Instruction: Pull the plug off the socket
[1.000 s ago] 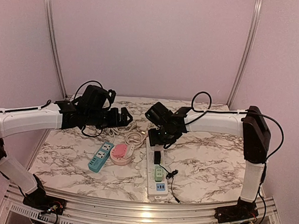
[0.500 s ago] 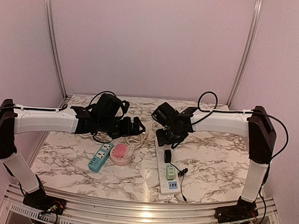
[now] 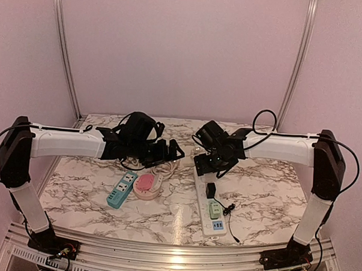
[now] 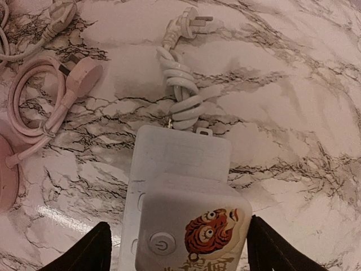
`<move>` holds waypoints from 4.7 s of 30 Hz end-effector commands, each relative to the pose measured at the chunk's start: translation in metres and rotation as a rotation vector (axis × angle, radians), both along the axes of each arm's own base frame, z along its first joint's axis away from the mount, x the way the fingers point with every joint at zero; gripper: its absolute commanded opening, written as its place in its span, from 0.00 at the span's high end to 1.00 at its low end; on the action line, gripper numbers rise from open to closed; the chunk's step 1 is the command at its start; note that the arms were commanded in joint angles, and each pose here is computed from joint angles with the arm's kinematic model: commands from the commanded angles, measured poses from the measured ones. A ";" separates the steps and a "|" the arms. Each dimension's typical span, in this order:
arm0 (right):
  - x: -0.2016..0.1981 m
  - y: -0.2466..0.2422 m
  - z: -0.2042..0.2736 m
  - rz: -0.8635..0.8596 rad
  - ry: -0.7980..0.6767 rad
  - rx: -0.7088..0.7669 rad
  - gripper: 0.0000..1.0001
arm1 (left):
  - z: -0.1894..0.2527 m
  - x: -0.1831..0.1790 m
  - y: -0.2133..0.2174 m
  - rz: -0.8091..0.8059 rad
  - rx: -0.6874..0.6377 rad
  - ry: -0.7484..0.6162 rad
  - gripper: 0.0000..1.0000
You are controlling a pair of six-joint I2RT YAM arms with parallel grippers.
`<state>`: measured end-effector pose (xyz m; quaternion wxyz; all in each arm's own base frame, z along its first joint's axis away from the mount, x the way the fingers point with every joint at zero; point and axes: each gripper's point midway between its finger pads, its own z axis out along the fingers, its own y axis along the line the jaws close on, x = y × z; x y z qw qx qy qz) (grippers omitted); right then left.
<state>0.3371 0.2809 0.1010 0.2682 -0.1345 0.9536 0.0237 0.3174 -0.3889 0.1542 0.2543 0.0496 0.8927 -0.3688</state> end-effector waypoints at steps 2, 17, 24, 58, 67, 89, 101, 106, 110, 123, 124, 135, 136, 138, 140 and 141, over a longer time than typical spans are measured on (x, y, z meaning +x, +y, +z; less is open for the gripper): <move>0.019 -0.002 0.025 -0.030 -0.040 0.061 0.20 | 0.006 0.005 -0.010 -0.010 -0.034 -0.011 0.02; 0.005 -0.001 0.010 -0.010 0.027 0.080 0.34 | -0.004 0.030 -0.052 -0.016 -0.180 0.088 0.44; -0.001 0.003 -0.006 0.005 0.064 0.053 0.36 | -0.023 0.049 -0.068 -0.002 -0.227 0.144 0.78; -0.010 0.011 -0.020 0.033 0.093 0.031 0.33 | -0.122 0.038 -0.093 0.002 -0.058 0.323 1.00; -0.010 0.013 -0.023 0.042 0.098 0.029 0.33 | -0.146 0.034 -0.080 0.039 0.053 0.361 1.00; 0.004 0.017 -0.005 0.024 0.038 0.032 0.70 | -0.186 0.021 -0.065 0.092 0.192 0.423 1.00; 0.014 0.016 0.016 -0.002 -0.014 0.023 0.75 | -0.200 0.014 -0.054 0.118 0.257 0.431 1.00; 0.015 0.014 0.024 -0.010 -0.035 0.026 0.75 | -0.203 0.012 -0.051 0.127 0.272 0.429 1.00; 0.016 0.012 0.027 -0.017 -0.042 0.022 0.76 | -0.204 0.012 -0.050 0.132 0.276 0.429 1.00; 0.018 0.008 0.038 -0.029 -0.060 0.025 0.76 | -0.207 0.010 -0.048 0.134 0.287 0.428 1.00; 0.018 0.007 0.038 -0.028 -0.059 0.023 0.76 | -0.208 0.010 -0.048 0.135 0.288 0.428 1.00; 0.017 0.006 0.056 -0.028 -0.078 0.041 0.77 | -0.208 0.010 -0.048 0.139 0.287 0.428 1.00; 0.017 0.005 0.056 -0.028 -0.077 0.039 0.77 | -0.208 0.010 -0.048 0.140 0.286 0.426 1.00; 0.017 0.004 0.057 -0.028 -0.077 0.039 0.77 | -0.208 0.010 -0.047 0.141 0.288 0.425 1.00; 0.017 0.005 0.059 -0.028 -0.081 0.044 0.77 | -0.208 0.011 -0.046 0.143 0.291 0.424 1.00; 0.017 0.004 0.061 -0.030 -0.082 0.046 0.77 | -0.208 0.010 -0.046 0.142 0.291 0.424 1.00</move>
